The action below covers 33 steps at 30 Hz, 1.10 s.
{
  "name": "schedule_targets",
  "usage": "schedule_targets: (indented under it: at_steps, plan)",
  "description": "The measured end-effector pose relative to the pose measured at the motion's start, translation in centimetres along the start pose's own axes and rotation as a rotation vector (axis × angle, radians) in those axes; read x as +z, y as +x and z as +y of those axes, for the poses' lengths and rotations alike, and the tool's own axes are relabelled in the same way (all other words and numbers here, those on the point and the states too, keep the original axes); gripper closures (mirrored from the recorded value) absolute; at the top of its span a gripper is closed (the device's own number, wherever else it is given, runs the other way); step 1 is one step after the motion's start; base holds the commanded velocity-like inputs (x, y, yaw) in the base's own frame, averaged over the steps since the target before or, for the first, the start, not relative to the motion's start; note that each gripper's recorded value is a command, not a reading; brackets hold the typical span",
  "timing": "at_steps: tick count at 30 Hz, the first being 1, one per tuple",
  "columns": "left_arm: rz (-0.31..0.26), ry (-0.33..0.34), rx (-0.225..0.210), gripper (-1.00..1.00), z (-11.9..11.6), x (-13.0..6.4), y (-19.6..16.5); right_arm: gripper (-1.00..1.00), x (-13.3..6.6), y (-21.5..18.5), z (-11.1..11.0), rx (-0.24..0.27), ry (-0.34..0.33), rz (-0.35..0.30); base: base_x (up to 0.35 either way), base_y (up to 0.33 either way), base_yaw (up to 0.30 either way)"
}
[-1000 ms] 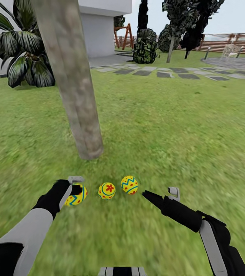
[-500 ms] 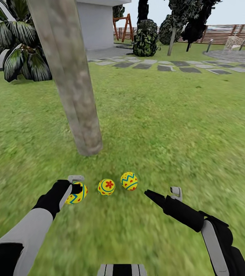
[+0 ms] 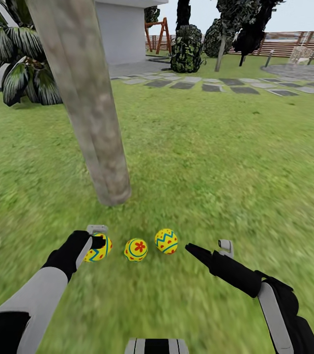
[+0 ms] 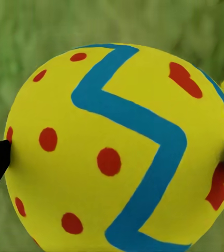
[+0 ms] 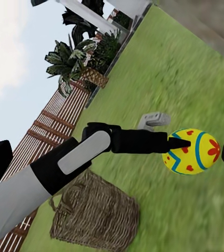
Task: Take the three Easter eggs out of the wicker basket on the lawn in the garden, then place them on the lawn next to a single tree (choose any tree) so that all three eggs are next to the same tree and none are left in the basket.
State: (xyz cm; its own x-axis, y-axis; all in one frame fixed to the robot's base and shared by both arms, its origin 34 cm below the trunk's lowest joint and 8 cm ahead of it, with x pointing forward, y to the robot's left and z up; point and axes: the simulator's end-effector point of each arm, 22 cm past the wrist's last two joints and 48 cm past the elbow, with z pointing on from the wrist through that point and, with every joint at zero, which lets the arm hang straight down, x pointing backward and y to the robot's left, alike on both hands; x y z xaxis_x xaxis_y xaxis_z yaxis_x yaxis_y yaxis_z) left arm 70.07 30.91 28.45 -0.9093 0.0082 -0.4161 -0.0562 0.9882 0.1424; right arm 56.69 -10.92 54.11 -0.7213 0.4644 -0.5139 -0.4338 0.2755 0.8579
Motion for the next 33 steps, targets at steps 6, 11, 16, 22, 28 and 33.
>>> schedule_targets:
  at_steps: [6,11,16,22,28,33]
  plan:
    - [0.000,0.000,-0.001,1.00,0.0,0.0,0.0,-1.00,0.0,0.0,0.0,0.000,0.000,0.000,0.138,0.000,0.000]
    - [0.007,0.001,-0.001,1.00,-0.1,0.4,0.3,-1.00,0.0,0.2,-0.4,0.007,0.004,0.003,0.011,0.000,0.000]
    - [0.027,0.003,-0.001,1.00,-0.3,1.4,1.3,-1.00,0.1,0.7,-1.3,0.025,0.013,0.008,0.001,0.000,0.000]
    - [0.041,0.004,-0.002,1.00,-0.5,2.4,2.1,-1.00,0.1,1.3,-2.4,0.045,0.025,0.016,0.000,0.000,0.000]
    - [0.031,-0.002,0.000,1.00,-0.5,3.6,2.4,-1.00,0.1,1.9,-3.5,0.066,0.036,0.022,0.000,0.000,0.000]
    - [0.036,-0.004,0.005,1.00,-0.6,4.5,3.1,-1.00,0.1,2.5,-4.4,0.083,0.046,0.027,0.000,0.000,0.000]
